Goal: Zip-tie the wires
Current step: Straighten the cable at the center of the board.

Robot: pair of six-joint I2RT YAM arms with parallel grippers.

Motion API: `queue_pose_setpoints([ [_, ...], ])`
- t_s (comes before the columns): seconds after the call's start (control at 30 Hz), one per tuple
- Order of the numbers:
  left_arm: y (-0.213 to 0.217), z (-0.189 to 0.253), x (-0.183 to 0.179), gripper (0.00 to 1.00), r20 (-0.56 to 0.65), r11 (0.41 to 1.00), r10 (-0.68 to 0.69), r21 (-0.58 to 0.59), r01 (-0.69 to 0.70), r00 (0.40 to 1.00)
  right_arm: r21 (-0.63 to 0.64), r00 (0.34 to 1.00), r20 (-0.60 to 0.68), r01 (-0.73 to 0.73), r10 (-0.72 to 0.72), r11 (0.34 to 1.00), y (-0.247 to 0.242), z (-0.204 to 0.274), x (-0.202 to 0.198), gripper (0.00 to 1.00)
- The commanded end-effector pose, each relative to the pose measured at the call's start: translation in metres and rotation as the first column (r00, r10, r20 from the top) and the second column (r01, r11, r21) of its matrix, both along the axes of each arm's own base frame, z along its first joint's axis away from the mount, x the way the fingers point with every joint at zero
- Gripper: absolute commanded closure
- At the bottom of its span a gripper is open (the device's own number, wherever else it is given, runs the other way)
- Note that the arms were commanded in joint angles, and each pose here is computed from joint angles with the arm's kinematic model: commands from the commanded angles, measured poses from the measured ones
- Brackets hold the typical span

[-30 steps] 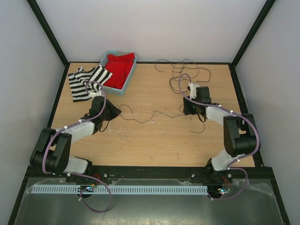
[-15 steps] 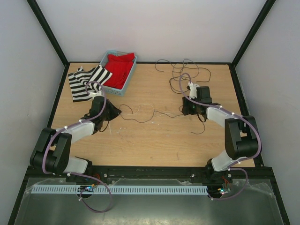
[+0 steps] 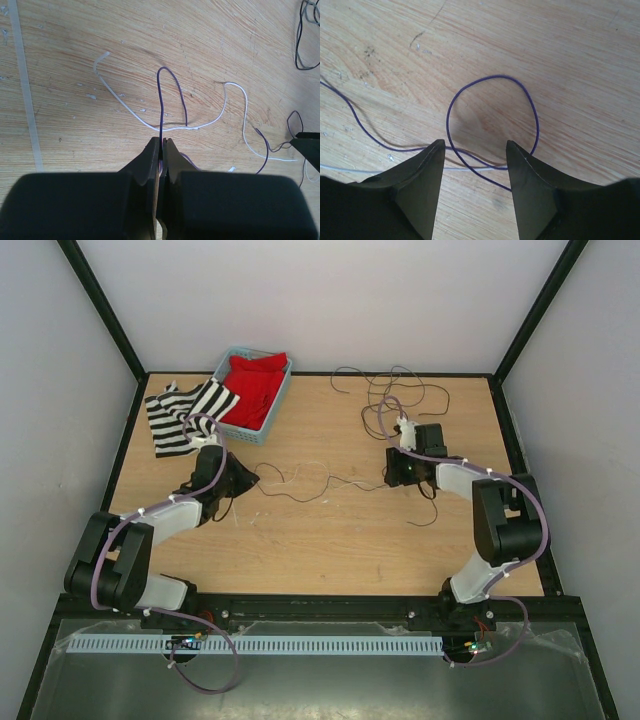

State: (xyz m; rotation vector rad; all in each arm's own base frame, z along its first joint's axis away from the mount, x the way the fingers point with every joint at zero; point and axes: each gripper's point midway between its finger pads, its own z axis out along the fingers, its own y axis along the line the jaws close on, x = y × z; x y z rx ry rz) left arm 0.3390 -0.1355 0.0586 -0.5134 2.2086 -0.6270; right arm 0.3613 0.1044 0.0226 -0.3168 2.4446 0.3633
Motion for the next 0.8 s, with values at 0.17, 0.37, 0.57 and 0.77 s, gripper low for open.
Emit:
queue_pose_setpoints([
  [0.17,0.0,0.001,0.002,0.96,0.019,1.0,0.0,-0.002,0.0,1.0,-0.078,1.0,-0.007,0.007,-0.007,0.997,-0.009,-0.003,0.003,0.62],
  [0.37,0.006,0.0,0.002,0.99,0.019,1.0,0.014,0.004,-0.014,1.0,-0.156,0.998,0.019,0.056,-0.053,0.986,-0.026,0.007,0.007,0.92],
  [0.57,0.018,-0.004,0.0,1.0,0.009,0.999,0.047,0.006,-0.047,0.999,-0.223,0.979,0.124,0.184,-0.159,0.957,-0.056,0.06,0.019,1.0],
  [0.77,0.031,-0.007,-0.004,1.0,0.012,0.996,0.086,0.023,-0.086,0.996,-0.31,0.952,0.156,0.3,-0.263,0.902,-0.111,0.105,0.021,1.0],
])
